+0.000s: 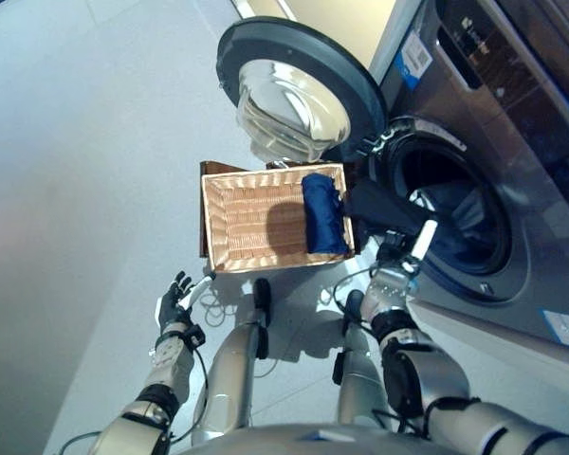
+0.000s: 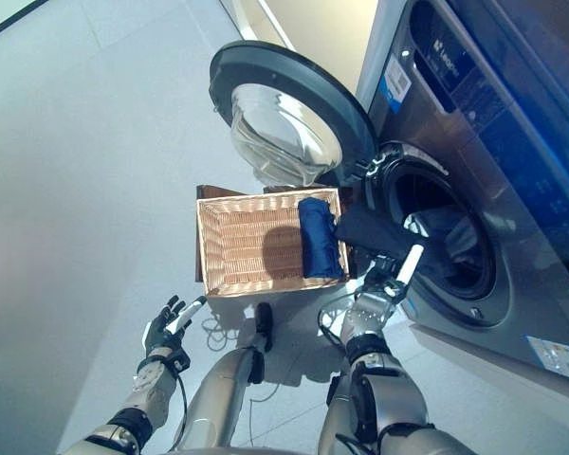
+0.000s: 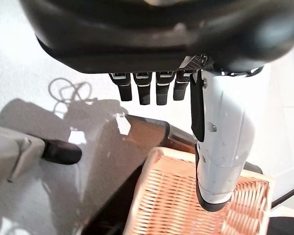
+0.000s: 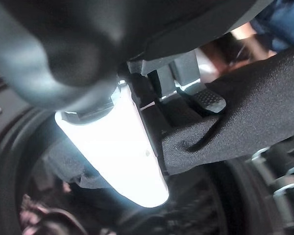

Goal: Pick up the clothes and place them into the washing machine

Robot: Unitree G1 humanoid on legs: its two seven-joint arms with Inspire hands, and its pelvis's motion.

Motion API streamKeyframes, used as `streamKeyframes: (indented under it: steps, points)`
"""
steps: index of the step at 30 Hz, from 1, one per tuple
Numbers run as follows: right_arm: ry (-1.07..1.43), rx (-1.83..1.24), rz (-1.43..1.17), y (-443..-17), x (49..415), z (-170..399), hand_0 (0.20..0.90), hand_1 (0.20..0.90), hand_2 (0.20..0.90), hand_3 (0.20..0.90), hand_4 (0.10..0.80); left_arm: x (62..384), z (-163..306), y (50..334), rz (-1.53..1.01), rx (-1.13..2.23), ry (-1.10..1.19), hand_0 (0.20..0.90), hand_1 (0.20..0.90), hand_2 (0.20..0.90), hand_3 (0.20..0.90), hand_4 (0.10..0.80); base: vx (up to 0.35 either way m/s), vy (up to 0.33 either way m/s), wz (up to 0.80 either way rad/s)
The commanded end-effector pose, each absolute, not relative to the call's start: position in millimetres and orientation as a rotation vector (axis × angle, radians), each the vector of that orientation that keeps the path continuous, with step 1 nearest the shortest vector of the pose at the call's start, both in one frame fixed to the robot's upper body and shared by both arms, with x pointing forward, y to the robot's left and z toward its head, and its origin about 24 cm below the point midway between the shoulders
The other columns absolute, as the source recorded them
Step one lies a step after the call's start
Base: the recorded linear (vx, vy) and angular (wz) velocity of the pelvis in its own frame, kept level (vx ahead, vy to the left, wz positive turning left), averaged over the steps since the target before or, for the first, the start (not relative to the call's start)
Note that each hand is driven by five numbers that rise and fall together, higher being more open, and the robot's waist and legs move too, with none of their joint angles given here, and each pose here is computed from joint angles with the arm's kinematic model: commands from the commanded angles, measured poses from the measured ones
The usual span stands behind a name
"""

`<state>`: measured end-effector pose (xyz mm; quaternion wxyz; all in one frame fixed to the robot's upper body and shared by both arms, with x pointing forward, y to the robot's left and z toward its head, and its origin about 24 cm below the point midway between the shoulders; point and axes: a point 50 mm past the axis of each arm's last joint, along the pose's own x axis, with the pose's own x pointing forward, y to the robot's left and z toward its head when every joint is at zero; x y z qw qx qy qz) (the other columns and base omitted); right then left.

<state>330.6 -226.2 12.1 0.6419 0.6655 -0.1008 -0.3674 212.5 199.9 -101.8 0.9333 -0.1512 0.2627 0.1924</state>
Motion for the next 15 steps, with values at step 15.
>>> streamKeyframes:
  steps: [15]
  points:
    - [-0.908,1.563,-0.822,-354.1,343.3,175.5,0.2,0.2,0.2,0.2,0.3,218.5,-87.4,186.4,0.276,-0.326,0.412,0.9,0.9,0.9,0.9,0.8,-0.006,0.033,0.0]
